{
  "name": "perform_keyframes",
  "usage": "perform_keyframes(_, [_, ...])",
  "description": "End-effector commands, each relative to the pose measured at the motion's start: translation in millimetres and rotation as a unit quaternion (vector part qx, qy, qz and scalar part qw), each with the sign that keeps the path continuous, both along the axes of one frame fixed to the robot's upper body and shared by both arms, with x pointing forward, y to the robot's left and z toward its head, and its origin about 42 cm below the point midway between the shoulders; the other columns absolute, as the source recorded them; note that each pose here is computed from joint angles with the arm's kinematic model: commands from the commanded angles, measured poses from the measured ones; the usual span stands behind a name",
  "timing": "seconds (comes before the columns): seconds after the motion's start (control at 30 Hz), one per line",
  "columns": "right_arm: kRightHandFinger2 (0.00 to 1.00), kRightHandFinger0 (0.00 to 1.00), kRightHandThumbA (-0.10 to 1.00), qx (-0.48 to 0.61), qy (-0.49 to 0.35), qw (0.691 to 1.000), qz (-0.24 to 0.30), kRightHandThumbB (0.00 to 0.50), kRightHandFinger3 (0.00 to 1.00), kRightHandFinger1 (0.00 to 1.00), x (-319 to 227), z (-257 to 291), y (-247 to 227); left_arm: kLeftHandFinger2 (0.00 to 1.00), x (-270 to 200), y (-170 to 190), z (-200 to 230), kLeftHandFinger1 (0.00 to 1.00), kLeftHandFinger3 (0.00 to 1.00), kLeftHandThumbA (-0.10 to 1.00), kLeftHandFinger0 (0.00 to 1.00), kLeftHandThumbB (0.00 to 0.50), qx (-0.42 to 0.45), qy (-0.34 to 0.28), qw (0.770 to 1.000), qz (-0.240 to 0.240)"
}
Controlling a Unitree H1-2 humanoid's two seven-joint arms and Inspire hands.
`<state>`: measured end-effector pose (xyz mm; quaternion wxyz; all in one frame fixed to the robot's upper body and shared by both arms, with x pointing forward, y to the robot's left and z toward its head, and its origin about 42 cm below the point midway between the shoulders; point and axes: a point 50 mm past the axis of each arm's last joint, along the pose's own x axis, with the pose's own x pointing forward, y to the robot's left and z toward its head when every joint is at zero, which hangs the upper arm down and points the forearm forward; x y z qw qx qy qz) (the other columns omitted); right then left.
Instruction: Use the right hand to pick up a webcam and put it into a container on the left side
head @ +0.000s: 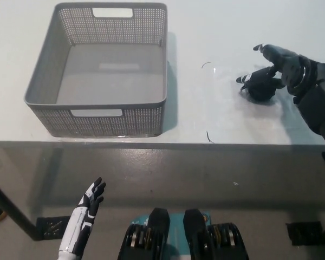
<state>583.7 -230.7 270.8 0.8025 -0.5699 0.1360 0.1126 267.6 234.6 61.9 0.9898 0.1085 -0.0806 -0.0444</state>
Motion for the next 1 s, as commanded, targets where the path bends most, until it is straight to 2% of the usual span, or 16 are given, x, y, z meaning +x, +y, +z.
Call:
perform_keyframes(0.0, [1.0,1.0,0.87,-0.003,-0.033,0.999,0.01,0.5,1.0,1.0,5,16,5,1.0,5,4,11,1.0,1.0,1.0,1.0,0.122,0.01,-0.028,0.999,-0.011])
perform_keyframes(0.2, [1.0,1.0,0.87,-0.002,-0.019,1.0,0.009,0.5,1.0,1.0,0,-5,6,1.0,8,6,12,1.0,1.0,1.0,1.0,0.113,0.01,-0.03,0.999,-0.006])
perform_keyframes(0.4, [1.0,1.0,0.82,0.0,0.005,1.0,0.0,0.5,1.0,1.0,-8,-31,0,1.0,7,6,12,1.0,1.0,1.0,1.0,0.123,0.008,-0.029,1.0,-0.003])
perform_keyframes(0.6, [1.0,1.0,0.8,-0.007,0.025,1.0,-0.014,0.476,1.0,1.0,-12,-45,-9,1.0,11,7,15,1.0,1.0,1.0,1.0,0.123,0.011,-0.033,0.999,-0.003])
perform_keyframes(0.73, [1.0,1.0,0.71,-0.005,0.028,0.999,-0.021,0.42,1.0,1.0,-14,-49,-14,1.0,11,7,16,1.0,1.0,1.0,1.0,0.122,0.013,-0.037,0.999,-0.002])
perform_keyframes(0.8, [1.0,1.0,0.6,0.007,0.021,0.999,-0.03,0.382,1.0,1.0,-14,-48,-16,1.0,12,7,17,1.0,1.0,1.0,1.0,0.124,0.011,-0.038,0.999,-0.001])
perform_keyframes(0.83, [1.0,1.0,0.5,0.015,0.017,0.999,-0.038,0.357,1.0,1.0,-13,-48,-17,1.0,13,7,17,1.0,1.0,1.0,1.0,0.124,0.011,-0.04,0.999,0.0])
perform_keyframes(0.87, [1.0,1.0,0.46,0.02,0.015,0.999,-0.042,0.334,1.0,1.0,-13,-47,-18,1.0,14,7,17,1.0,1.0,1.0,1.0,0.124,0.012,-0.041,0.999,0.0])
perform_keyframes(0.9, [1.0,0.94,0.38,0.02,0.012,0.999,-0.042,0.3,1.0,1.0,-13,-47,-18,1.0,14,8,18,1.0,1.0,1.0,1.0,0.129,0.01,-0.04,0.999,0.0])
perform_keyframes(0.93, [0.94,0.67,0.25,0.021,0.003,0.999,-0.045,0.266,1.0,0.81,-13,-47,-20,1.0,14,8,18,1.0,1.0,1.0,1.0,0.129,0.009,-0.038,0.999,0.0])
perform_keyframes(0.97, [0.62,0.39,0.05,0.012,-0.009,0.999,-0.046,0.232,0.74,0.5,-13,-47,-21,1.0,15,8,18,1.0,1.0,1.0,1.0,0.128,0.014,-0.041,0.999,0.0])
